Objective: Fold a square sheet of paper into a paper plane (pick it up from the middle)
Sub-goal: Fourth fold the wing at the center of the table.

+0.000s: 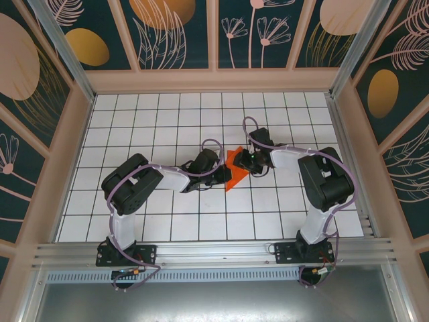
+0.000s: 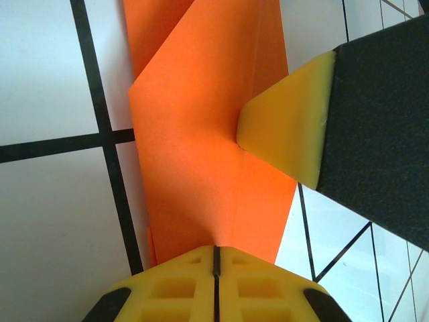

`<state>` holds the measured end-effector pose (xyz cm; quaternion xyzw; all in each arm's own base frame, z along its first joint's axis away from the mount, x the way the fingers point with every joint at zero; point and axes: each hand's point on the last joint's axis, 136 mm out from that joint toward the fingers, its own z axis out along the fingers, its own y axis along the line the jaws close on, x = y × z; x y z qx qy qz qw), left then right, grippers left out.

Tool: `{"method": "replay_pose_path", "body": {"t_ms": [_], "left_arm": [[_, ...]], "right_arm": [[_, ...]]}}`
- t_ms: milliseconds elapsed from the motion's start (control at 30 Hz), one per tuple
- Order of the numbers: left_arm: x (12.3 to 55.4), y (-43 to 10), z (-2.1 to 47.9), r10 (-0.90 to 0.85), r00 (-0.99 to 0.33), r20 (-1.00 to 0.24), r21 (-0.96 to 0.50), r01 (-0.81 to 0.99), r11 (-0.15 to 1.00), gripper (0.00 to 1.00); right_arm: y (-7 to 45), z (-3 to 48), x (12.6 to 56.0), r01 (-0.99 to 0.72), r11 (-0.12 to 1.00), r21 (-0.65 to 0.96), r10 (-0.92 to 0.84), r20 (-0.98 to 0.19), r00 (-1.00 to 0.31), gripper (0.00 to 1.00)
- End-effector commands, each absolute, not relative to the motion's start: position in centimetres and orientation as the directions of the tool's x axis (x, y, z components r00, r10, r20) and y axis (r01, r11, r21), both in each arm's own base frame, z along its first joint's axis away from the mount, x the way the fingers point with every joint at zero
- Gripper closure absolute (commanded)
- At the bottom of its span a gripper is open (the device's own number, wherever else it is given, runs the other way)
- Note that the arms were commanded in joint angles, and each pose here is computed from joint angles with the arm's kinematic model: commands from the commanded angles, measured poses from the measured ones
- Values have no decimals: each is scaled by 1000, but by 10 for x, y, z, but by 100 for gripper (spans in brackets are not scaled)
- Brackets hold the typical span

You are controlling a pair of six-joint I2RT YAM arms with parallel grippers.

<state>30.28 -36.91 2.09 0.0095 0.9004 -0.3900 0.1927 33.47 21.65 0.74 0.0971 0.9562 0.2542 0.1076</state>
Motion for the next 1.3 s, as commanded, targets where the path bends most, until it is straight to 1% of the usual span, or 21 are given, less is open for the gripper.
{"method": "replay_pose_path", "body": {"t_ms": [0, 300, 533, 900, 1000, 1100, 1267], "left_arm": [[301, -369, 14, -105, -930, -353, -678, 177, 713, 90], [305, -371, 22, -107, -923, -371, -676, 189, 712, 89], [317, -373, 31, -123, -906, -404, -668, 200, 717, 89], [318, -368, 15, -117, -914, -387, -647, 180, 741, 89], [318, -367, 12, -113, -916, -384, -644, 178, 744, 89], [325, -375, 22, -118, -909, -400, -656, 194, 729, 89], [325, -376, 23, -116, -909, -401, -659, 199, 726, 89]], "right_arm": [[148, -104, 259, 233, 966, 115, 230, 38, -972, 57], [141, -110, 255, 233, 971, 56, 231, 38, -972, 57], [140, -112, 252, 241, 969, 51, 238, 47, -970, 58], [139, -113, 251, 245, 968, 46, 243, 50, -969, 58], [138, -114, 250, 247, 968, 38, 245, 49, -968, 59], [135, -115, 249, 250, 968, 25, 248, 51, -967, 61], [131, -117, 246, 251, 968, 0, 250, 49, -967, 64]]}}
